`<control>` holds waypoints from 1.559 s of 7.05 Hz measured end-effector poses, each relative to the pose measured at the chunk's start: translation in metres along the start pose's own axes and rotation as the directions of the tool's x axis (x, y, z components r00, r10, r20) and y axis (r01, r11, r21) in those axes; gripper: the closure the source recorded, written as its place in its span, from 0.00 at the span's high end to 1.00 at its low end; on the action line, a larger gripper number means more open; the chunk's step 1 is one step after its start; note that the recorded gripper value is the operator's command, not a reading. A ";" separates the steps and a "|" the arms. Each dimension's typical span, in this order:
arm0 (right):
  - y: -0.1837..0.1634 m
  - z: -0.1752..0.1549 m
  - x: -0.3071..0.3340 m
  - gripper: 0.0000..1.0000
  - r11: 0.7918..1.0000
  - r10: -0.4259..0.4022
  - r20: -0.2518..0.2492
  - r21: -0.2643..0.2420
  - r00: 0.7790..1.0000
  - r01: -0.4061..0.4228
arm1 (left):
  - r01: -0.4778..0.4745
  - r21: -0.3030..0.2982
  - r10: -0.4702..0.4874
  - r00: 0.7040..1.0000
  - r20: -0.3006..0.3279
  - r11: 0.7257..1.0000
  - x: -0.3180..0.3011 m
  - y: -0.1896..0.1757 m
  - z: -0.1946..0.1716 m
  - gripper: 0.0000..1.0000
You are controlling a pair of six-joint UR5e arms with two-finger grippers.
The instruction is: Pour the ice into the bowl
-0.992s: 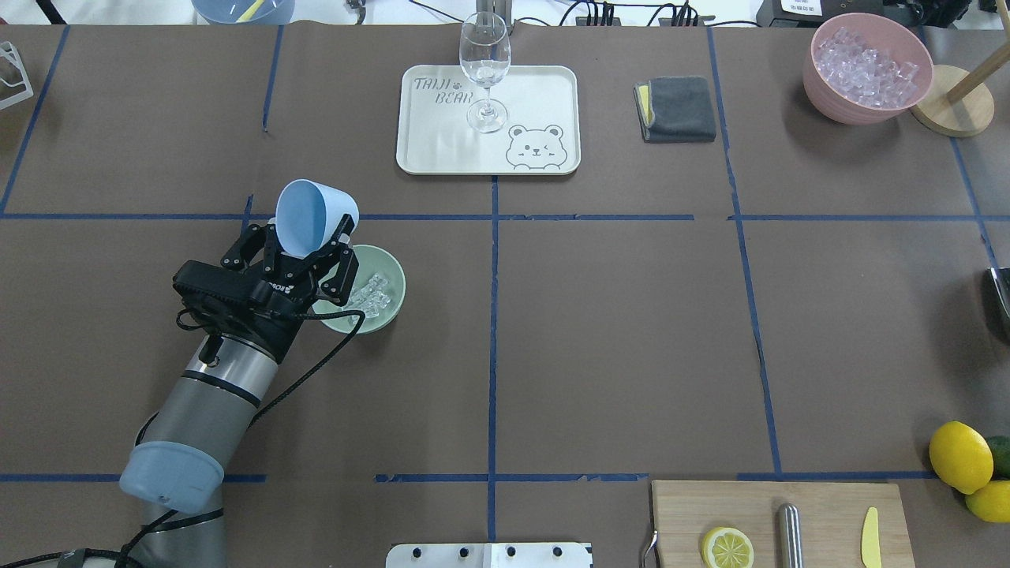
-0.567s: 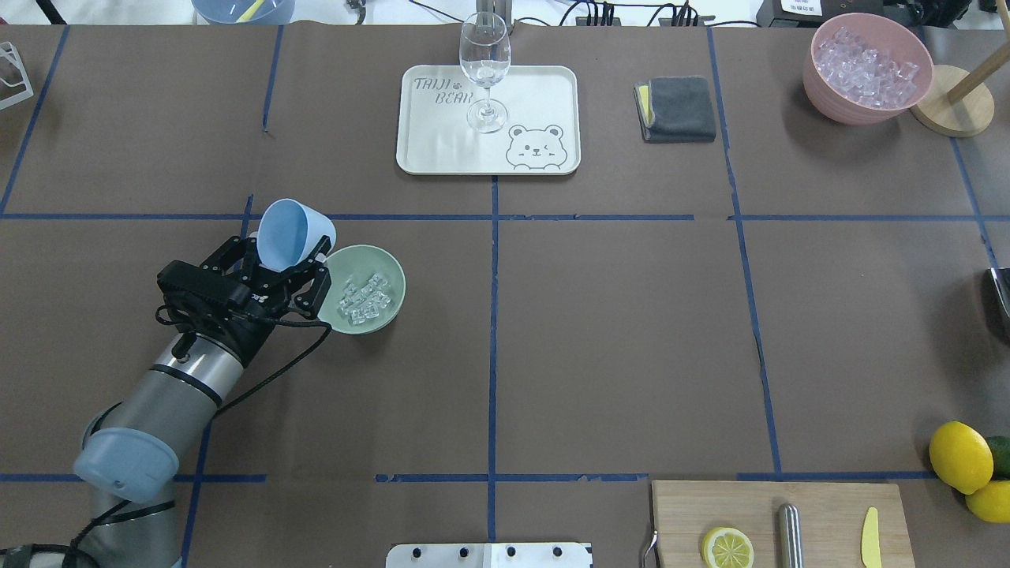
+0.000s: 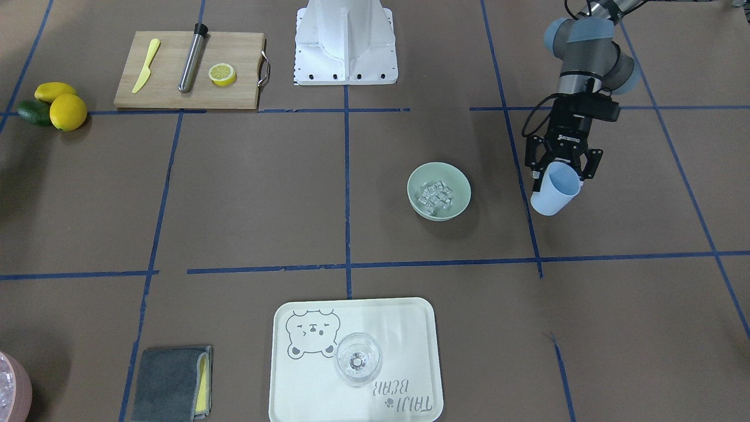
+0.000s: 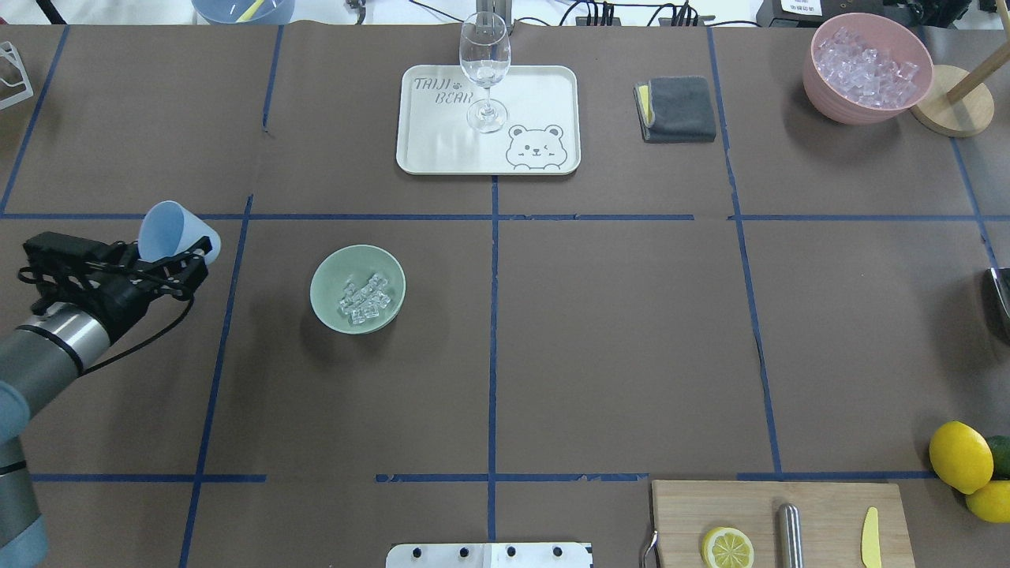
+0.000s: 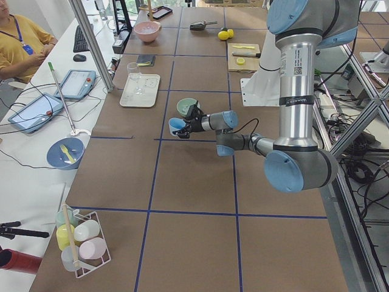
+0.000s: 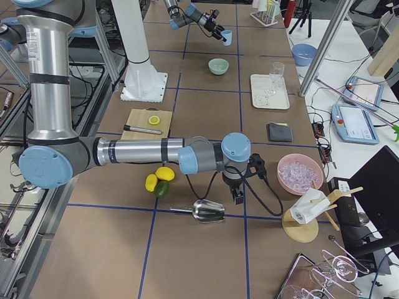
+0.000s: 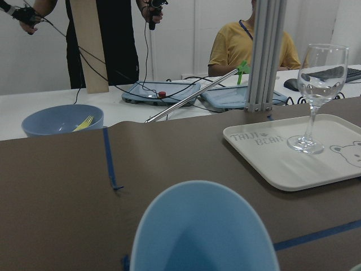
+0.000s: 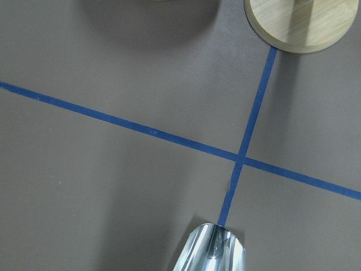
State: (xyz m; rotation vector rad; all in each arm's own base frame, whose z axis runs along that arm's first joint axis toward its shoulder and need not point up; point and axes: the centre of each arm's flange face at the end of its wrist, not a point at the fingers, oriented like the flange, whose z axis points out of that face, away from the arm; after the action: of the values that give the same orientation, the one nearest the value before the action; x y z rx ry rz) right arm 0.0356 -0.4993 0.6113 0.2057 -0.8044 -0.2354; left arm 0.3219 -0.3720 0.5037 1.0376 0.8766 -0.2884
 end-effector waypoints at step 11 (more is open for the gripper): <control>0.006 -0.004 -0.005 1.00 1.000 0.004 0.000 0.006 1.000 -0.004 | 0.046 -0.109 -0.023 0.979 0.205 0.993 -0.132 0.055 -0.027 0.00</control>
State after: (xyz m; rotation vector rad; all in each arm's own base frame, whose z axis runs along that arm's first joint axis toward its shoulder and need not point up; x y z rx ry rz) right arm 0.0359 -0.4919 0.6067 0.2097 -0.8056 -0.2291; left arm 0.2561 -0.3454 0.6310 0.8715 0.7184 -0.3631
